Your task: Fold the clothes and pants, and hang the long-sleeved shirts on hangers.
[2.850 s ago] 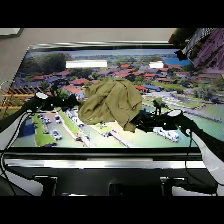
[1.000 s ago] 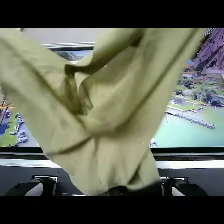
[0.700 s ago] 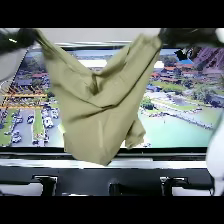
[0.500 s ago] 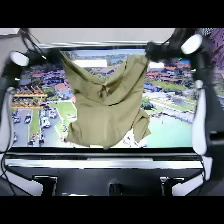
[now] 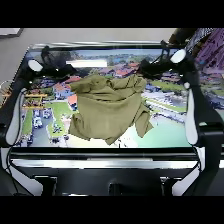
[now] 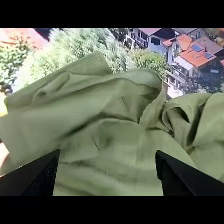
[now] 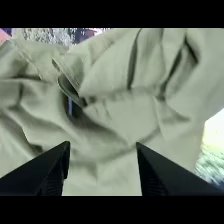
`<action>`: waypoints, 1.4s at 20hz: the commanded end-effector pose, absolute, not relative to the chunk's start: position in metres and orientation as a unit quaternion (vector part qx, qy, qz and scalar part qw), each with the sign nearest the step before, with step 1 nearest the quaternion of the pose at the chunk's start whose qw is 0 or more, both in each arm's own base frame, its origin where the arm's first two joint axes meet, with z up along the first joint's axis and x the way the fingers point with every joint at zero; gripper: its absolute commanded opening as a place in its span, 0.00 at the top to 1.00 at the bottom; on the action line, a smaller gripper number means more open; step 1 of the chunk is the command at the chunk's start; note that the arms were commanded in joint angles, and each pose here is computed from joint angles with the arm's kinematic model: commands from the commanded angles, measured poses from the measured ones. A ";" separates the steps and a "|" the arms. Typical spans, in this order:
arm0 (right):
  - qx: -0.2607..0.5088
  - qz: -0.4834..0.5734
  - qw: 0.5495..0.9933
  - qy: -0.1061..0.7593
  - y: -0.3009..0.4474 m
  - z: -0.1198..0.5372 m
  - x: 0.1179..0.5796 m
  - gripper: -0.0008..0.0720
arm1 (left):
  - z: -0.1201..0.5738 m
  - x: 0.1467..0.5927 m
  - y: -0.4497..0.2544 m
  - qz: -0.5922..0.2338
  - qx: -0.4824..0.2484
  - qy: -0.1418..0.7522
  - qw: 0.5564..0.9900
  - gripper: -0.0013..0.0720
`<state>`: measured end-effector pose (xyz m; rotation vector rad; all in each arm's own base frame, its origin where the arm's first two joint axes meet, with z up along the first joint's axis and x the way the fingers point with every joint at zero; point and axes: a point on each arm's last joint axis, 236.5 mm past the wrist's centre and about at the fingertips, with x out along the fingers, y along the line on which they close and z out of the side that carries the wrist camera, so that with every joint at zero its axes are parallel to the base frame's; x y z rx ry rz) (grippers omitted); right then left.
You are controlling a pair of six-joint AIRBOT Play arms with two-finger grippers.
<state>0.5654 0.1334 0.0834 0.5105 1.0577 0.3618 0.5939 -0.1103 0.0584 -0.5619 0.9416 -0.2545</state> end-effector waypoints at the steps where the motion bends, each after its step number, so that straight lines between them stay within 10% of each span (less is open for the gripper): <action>1: 0.166 0.162 0.806 0.545 0.076 0.110 0.507 0.30 | 0.097 0.556 -0.069 -0.095 -0.260 0.472 0.837 0.05; 12: 0.353 0.141 0.689 0.618 0.139 -0.014 0.343 0.21 | 0.023 0.353 -0.093 -0.053 -0.375 0.535 0.755 0.05; 23: 0.407 0.105 0.669 0.614 0.202 -0.089 0.356 0.22 | -0.021 0.296 -0.176 -0.092 -0.373 0.580 0.718 0.05; 24: 0.409 0.101 0.664 0.618 0.202 -0.093 0.355 0.28 | -0.024 0.293 -0.182 -0.092 -0.373 0.588 0.712 0.05; 27: 0.405 0.111 0.663 0.620 0.205 -0.091 0.353 0.93 | -0.039 0.279 -0.201 -0.095 -0.362 0.618 0.692 0.05; 28: 0.403 0.117 0.664 0.619 0.206 -0.086 0.352 0.94 | -0.045 0.275 -0.207 -0.097 -0.356 0.625 0.688 0.05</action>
